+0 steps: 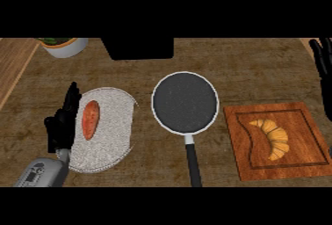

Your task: Pick the croissant from the cutting board and place it in the pan

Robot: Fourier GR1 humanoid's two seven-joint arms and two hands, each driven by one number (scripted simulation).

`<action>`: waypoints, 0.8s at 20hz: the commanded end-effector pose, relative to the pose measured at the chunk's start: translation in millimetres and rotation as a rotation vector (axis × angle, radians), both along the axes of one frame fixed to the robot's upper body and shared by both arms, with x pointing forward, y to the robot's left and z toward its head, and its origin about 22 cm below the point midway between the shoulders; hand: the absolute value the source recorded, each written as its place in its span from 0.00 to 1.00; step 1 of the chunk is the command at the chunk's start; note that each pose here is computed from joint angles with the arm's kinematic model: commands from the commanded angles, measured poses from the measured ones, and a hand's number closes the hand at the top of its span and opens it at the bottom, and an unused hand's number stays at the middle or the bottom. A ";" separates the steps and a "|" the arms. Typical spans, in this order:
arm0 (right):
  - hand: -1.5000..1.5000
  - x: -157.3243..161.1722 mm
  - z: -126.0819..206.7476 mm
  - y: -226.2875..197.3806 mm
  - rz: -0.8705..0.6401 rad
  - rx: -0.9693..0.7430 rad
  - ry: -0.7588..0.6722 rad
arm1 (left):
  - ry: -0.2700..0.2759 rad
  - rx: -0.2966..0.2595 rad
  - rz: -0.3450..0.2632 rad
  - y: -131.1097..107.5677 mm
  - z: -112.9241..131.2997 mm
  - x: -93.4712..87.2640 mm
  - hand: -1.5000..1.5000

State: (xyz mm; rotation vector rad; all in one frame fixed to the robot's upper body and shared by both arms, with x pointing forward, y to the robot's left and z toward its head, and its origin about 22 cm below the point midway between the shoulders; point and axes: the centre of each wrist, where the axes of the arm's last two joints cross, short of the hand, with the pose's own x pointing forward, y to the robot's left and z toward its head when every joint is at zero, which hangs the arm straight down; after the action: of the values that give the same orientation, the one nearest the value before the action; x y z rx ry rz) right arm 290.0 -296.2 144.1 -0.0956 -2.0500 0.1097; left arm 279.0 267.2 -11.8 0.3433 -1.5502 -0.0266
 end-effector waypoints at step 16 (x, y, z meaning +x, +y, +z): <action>0.00 -79.6 -86.1 -150.5 -0.474 -0.401 0.746 | 0.188 0.134 -0.127 16.6 13.3 -42.5 0.50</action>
State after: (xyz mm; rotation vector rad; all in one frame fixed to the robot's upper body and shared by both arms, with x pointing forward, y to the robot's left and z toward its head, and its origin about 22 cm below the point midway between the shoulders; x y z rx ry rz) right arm 229.1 -434.1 53.5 -0.5866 -1.3260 0.0175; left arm 235.4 286.1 -10.1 0.3485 -1.3905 -0.2397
